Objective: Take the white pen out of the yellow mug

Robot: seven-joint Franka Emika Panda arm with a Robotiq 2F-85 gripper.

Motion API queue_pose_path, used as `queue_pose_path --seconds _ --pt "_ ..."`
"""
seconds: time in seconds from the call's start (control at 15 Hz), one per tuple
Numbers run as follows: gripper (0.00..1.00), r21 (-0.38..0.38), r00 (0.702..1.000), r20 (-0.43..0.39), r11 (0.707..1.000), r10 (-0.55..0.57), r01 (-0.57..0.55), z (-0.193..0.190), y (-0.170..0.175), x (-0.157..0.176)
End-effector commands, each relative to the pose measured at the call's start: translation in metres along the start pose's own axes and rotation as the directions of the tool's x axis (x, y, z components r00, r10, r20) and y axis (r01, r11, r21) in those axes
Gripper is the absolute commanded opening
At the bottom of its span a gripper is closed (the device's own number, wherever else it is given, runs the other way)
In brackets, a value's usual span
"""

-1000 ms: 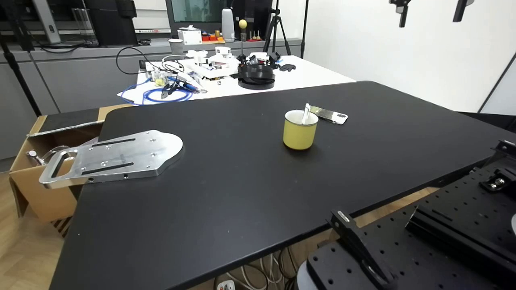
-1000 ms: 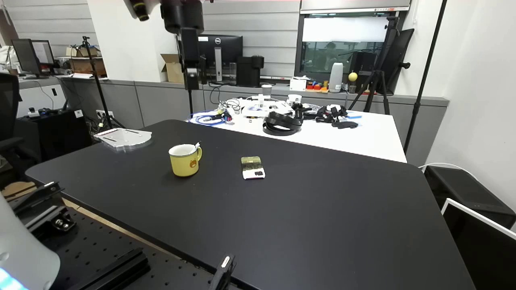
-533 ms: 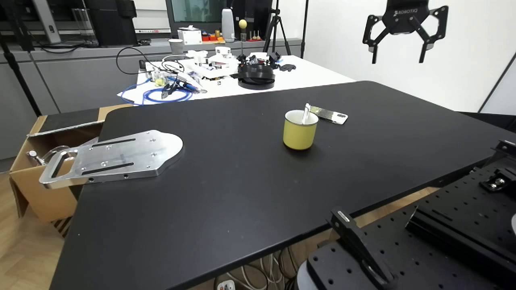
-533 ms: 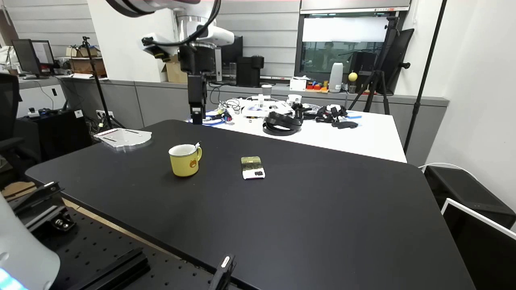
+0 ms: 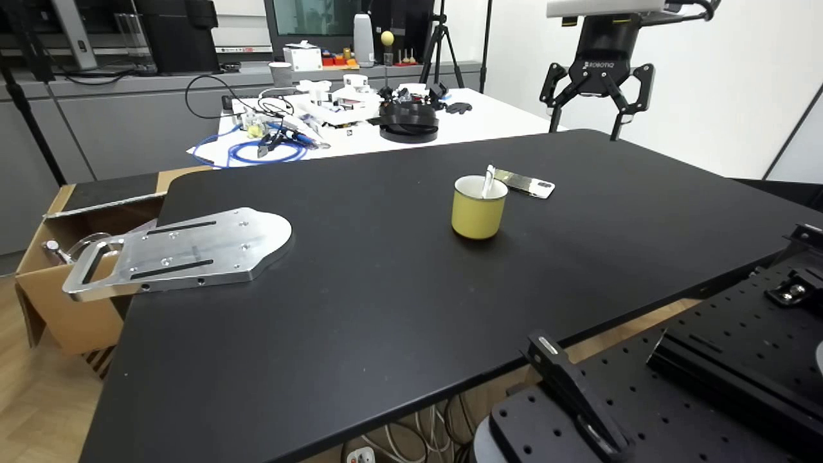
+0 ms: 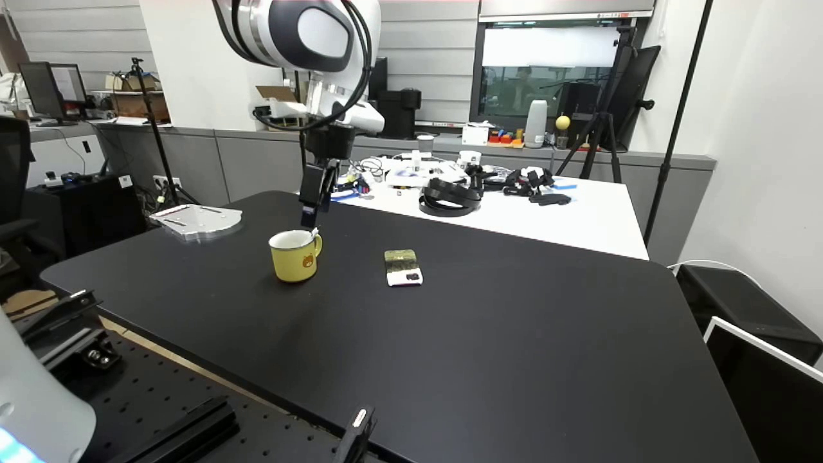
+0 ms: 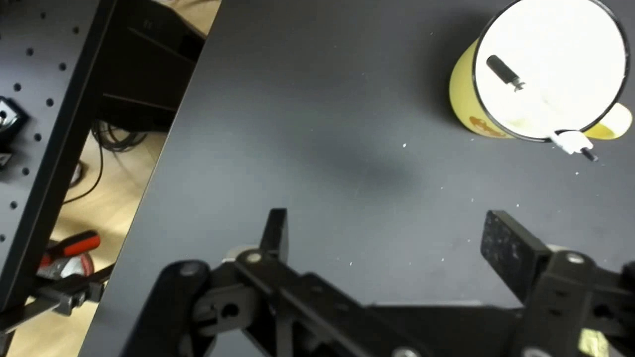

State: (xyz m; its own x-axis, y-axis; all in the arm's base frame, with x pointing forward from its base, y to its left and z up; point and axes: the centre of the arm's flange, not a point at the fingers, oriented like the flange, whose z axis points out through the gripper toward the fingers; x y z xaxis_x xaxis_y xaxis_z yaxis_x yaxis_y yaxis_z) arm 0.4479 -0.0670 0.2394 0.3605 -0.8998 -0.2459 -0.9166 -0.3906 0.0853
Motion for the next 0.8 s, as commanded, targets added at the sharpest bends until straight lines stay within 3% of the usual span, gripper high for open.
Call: queue_pose_path --seconds 0.0,0.53,0.73 --pt "1.0 0.048 0.995 0.095 0.998 0.021 -0.026 0.014 -0.025 0.019" --pt "1.0 0.078 0.995 0.094 0.997 -0.012 0.005 0.023 -0.071 0.036" --pt "1.0 0.088 0.992 0.128 0.996 -0.017 0.006 0.033 -0.085 0.035"
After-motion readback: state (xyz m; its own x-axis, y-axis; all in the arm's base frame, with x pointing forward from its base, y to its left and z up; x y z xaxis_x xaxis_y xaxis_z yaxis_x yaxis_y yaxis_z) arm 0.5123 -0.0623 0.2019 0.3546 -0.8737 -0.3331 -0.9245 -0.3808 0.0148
